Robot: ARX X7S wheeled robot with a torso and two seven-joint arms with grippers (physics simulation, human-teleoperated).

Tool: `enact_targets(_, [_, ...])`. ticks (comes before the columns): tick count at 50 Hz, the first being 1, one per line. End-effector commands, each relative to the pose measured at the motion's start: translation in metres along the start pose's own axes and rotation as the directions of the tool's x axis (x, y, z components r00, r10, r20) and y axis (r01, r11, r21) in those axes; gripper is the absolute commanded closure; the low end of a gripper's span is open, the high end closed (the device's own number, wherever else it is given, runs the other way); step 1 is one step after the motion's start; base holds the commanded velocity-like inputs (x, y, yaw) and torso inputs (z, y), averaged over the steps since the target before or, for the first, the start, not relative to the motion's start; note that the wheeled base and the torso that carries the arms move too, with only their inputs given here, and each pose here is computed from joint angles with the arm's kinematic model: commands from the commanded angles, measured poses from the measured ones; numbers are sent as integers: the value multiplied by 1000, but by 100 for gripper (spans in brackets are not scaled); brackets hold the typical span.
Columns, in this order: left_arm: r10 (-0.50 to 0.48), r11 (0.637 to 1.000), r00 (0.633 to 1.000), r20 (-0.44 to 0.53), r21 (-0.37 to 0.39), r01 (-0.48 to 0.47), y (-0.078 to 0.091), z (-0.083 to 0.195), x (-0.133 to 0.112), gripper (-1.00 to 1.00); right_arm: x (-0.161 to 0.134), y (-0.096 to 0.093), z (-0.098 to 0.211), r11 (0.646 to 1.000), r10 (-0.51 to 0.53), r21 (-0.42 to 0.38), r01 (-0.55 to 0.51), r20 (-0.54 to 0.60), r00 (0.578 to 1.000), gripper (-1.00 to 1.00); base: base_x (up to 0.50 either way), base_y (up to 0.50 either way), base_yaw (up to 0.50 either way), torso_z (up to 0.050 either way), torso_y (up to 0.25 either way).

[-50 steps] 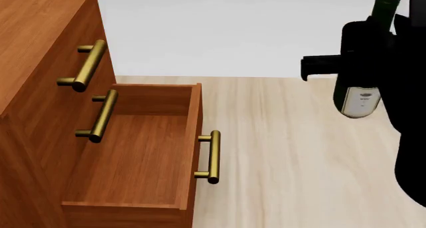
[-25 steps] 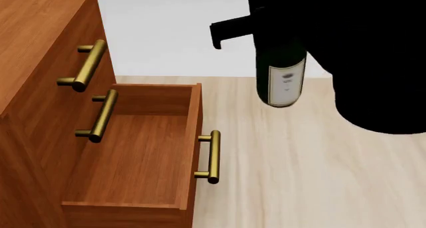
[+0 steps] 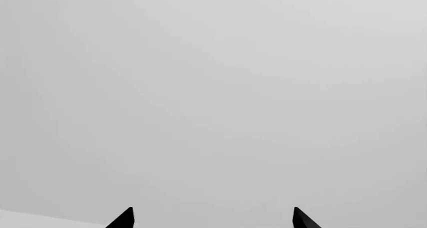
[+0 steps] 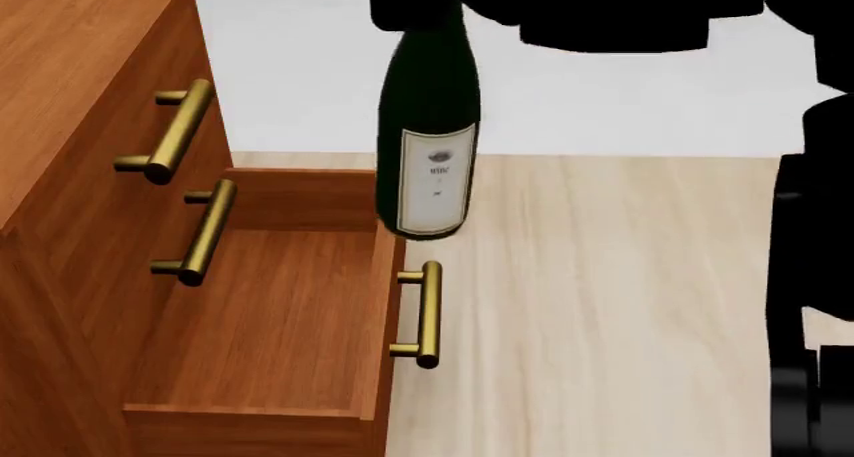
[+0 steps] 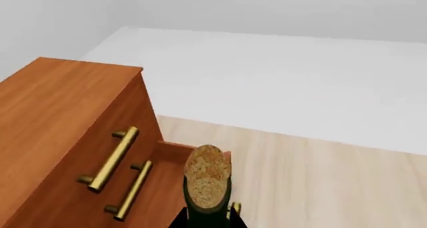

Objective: Put the wine bottle in the bottom drawer of the cabinet.

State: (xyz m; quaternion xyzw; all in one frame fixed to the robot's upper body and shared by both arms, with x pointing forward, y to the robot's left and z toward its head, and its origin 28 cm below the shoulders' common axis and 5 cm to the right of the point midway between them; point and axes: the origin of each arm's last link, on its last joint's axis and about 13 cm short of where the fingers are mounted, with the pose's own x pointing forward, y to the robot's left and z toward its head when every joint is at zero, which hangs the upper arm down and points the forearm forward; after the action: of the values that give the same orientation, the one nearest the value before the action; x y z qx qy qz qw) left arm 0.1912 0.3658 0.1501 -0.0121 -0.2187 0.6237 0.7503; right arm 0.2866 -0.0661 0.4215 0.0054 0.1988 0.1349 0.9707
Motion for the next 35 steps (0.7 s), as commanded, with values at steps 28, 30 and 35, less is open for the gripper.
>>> enact_targets(28, [-6, 1000, 1000, 7, 15, 6, 1, -5, -2, -100, 69, 0, 17, 920, 233, 365, -140, -225, 946, 100, 0, 0, 0, 0, 1])
enact_targets(30, [-5, 1000, 1000, 7, 15, 5, 1, -5, -2, -100, 70, 0, 15, 919, 239, 366, -144, -229, 944, 100, 0, 0, 0, 0, 0])
enact_targets(35, [-6, 1000, 1000, 7, 16, 6, 1, -2, -2, -100, 77, 1, 8, 924, 226, 362, -124, -256, 940, 100, 0, 0, 0, 0, 0])
